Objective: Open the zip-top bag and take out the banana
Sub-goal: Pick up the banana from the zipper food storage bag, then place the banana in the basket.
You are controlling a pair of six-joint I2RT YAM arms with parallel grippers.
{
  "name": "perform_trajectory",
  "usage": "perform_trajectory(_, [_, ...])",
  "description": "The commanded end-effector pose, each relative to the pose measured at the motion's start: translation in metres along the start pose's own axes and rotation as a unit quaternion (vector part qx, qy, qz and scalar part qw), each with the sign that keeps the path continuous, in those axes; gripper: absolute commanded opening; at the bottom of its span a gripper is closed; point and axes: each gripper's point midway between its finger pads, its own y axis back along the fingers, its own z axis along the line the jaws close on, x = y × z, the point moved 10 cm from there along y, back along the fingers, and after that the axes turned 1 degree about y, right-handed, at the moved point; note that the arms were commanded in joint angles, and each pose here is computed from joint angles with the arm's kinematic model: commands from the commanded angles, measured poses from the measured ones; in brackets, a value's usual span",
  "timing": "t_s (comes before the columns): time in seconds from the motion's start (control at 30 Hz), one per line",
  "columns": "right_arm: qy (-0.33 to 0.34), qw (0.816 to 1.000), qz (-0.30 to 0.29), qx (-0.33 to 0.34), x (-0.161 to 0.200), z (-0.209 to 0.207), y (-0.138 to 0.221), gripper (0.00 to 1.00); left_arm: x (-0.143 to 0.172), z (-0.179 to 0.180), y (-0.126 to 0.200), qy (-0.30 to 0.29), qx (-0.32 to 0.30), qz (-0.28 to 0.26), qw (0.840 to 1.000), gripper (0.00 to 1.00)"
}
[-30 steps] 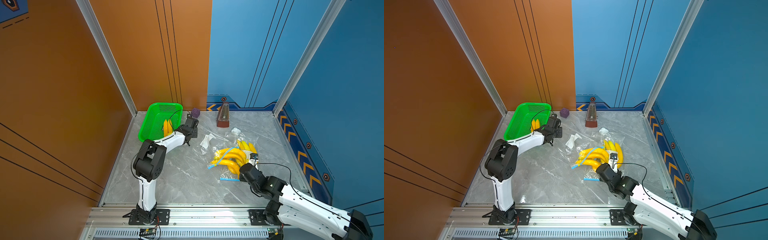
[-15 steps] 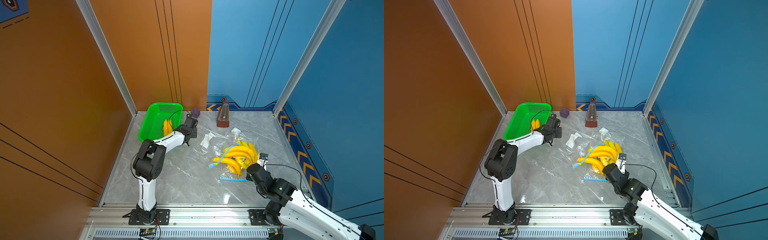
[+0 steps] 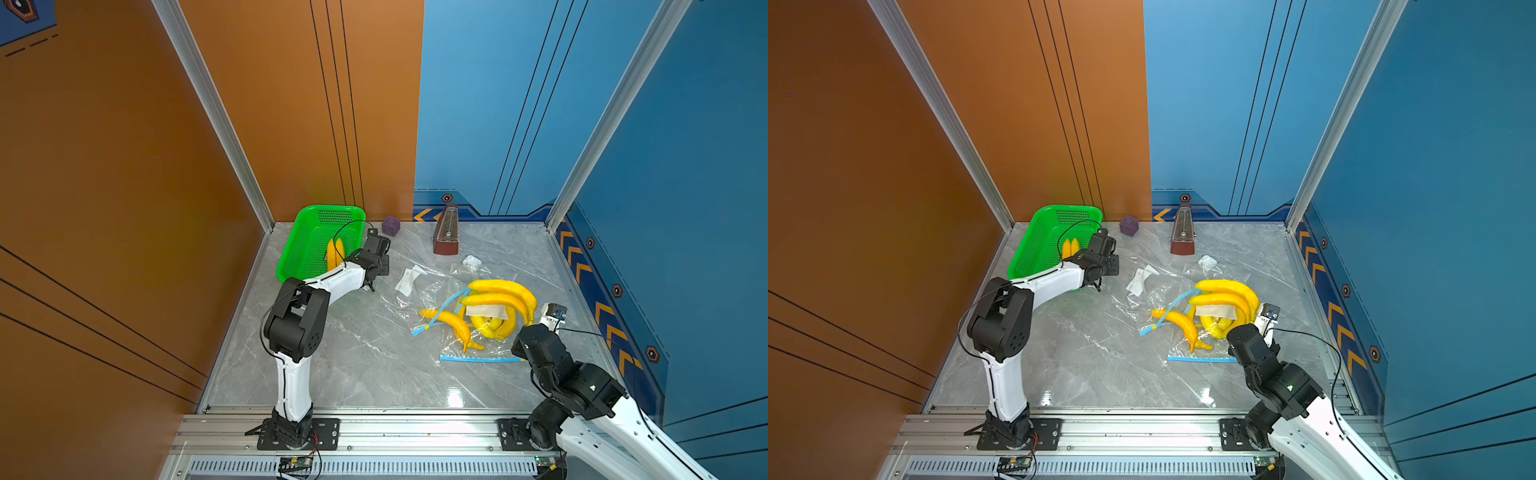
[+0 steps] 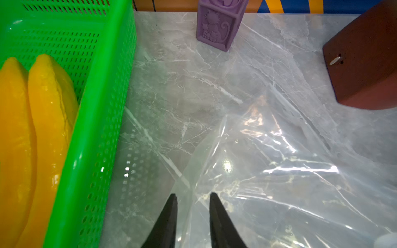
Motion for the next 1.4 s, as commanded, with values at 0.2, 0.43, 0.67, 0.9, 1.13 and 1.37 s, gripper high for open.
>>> perform_trajectory(0.2, [0.008,0.999,-0.023,-0.041,-0.039,0.029,0.009,0.02,-0.003,-0.029,0.046,-0.031,0.070,-0.014,0.997,0.81])
perform_trajectory(0.43, [0.003,0.996,-0.010,-0.086,-0.057,0.073,-0.010,0.02,-0.018,-0.013,0.119,-0.010,0.058,-0.080,0.995,0.99])
perform_trajectory(0.67, [-0.001,0.991,0.006,-0.130,-0.072,0.139,-0.031,0.01,-0.003,0.045,0.183,0.047,-0.021,-0.136,0.989,0.98])
perform_trajectory(0.9, [0.029,0.983,0.013,-0.181,-0.083,0.242,-0.041,0.01,0.034,0.089,0.234,0.079,-0.064,-0.192,0.976,0.98])
perform_trajectory(1.13, [0.025,0.980,0.034,-0.193,-0.071,0.336,-0.083,0.02,0.059,0.115,0.266,0.106,-0.089,-0.235,0.962,0.98])
perform_trajectory(1.37, [0.029,0.981,0.045,-0.184,-0.047,0.412,-0.122,0.03,0.071,0.123,0.273,0.112,-0.087,-0.240,0.960,0.98])
